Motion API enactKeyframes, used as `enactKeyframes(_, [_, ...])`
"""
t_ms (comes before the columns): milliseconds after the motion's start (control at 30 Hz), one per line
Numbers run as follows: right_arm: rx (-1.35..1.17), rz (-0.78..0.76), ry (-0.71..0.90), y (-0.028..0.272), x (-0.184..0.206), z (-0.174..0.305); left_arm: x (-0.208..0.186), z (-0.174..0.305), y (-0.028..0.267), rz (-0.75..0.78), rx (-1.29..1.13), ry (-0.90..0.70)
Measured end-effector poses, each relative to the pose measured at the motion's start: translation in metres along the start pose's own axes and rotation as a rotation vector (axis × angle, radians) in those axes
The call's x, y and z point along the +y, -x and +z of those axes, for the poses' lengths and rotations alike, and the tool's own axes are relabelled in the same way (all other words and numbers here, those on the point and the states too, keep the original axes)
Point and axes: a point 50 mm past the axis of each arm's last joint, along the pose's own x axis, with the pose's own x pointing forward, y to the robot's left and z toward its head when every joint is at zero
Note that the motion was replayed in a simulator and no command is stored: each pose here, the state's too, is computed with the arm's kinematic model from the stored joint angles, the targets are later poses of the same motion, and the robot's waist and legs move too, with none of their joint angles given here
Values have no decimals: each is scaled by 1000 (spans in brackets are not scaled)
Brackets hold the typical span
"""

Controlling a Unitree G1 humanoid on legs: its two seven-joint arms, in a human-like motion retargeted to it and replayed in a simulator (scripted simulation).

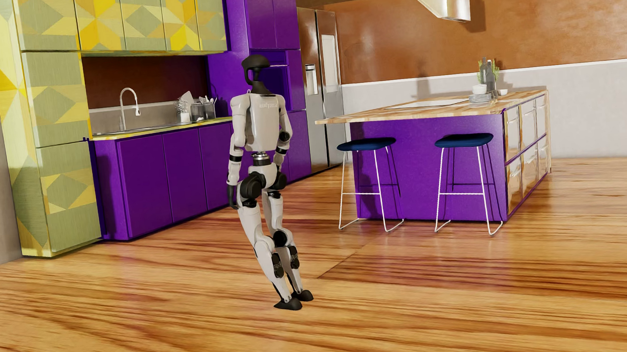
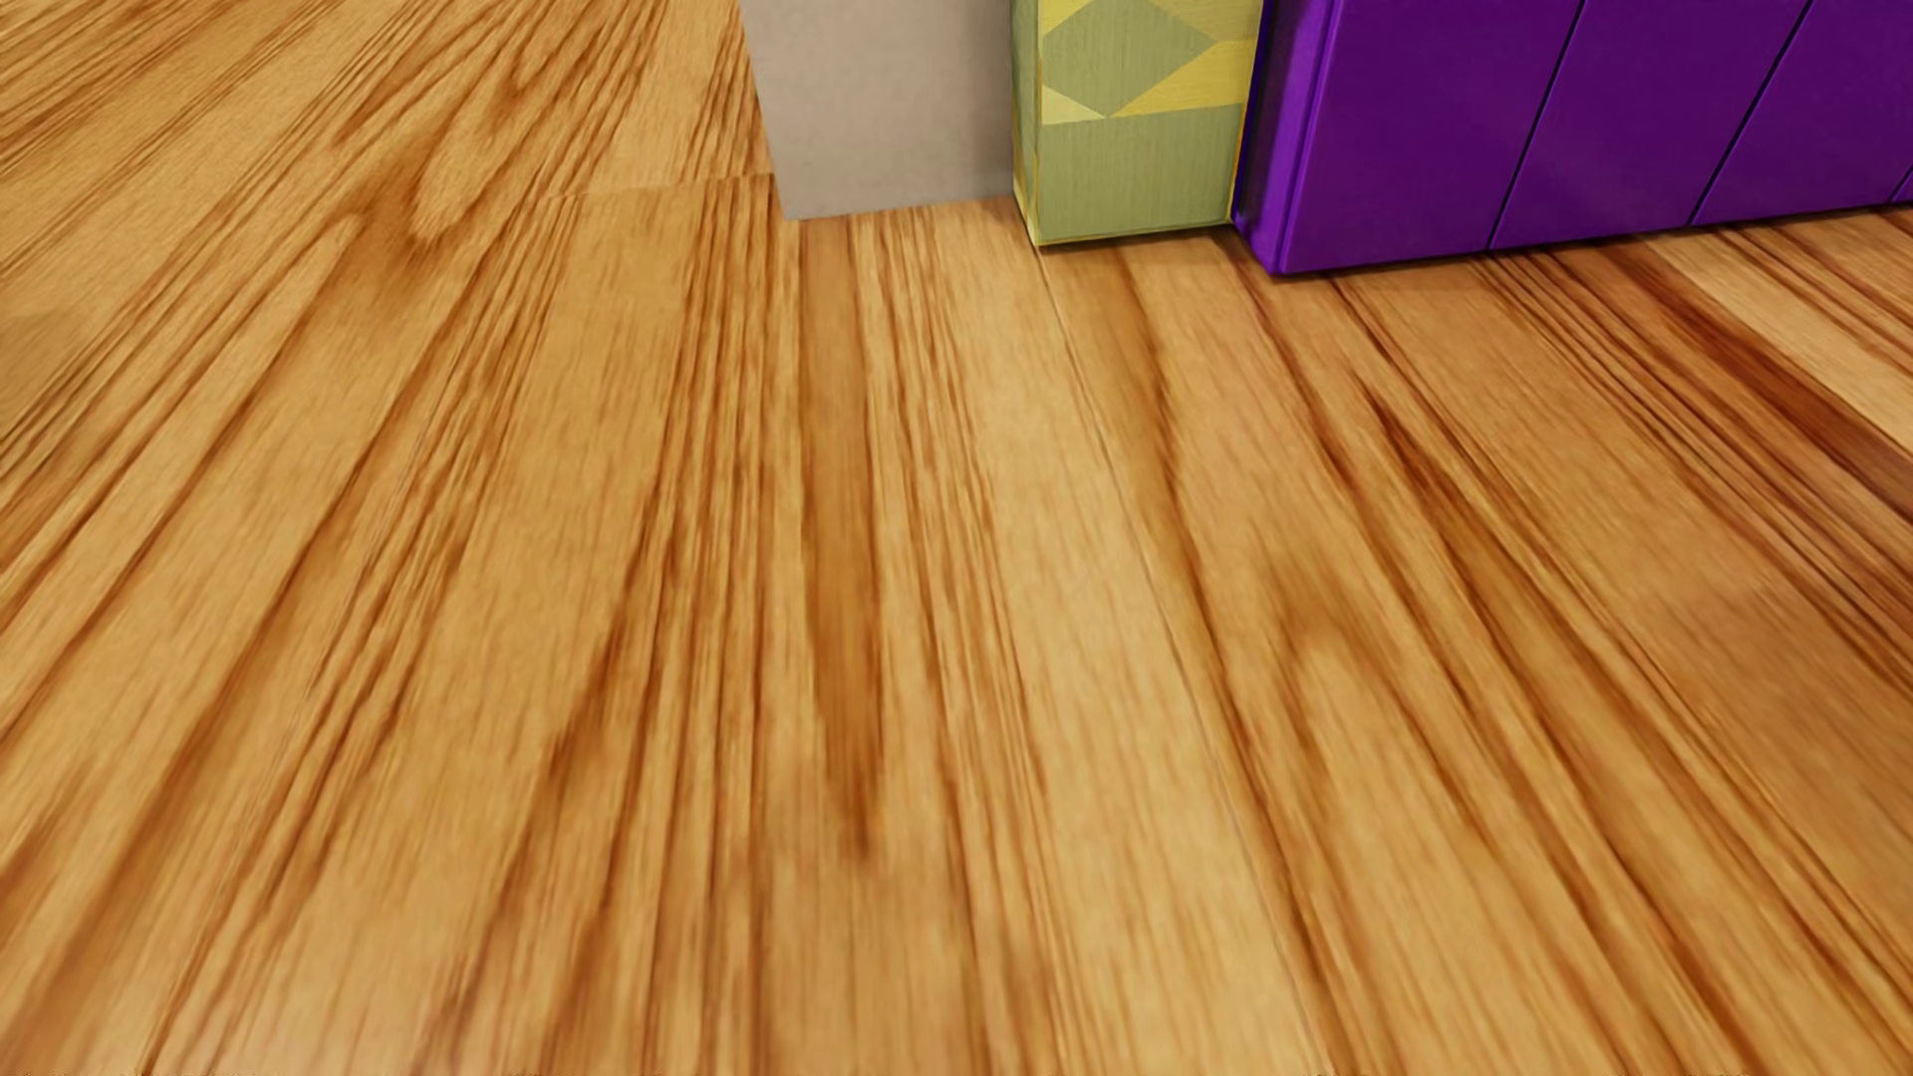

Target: Don't move

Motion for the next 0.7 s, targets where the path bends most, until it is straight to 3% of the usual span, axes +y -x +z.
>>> enactKeyframes(700, [-4,2,2,0,1,1,1,2,0,1,-6,-9])
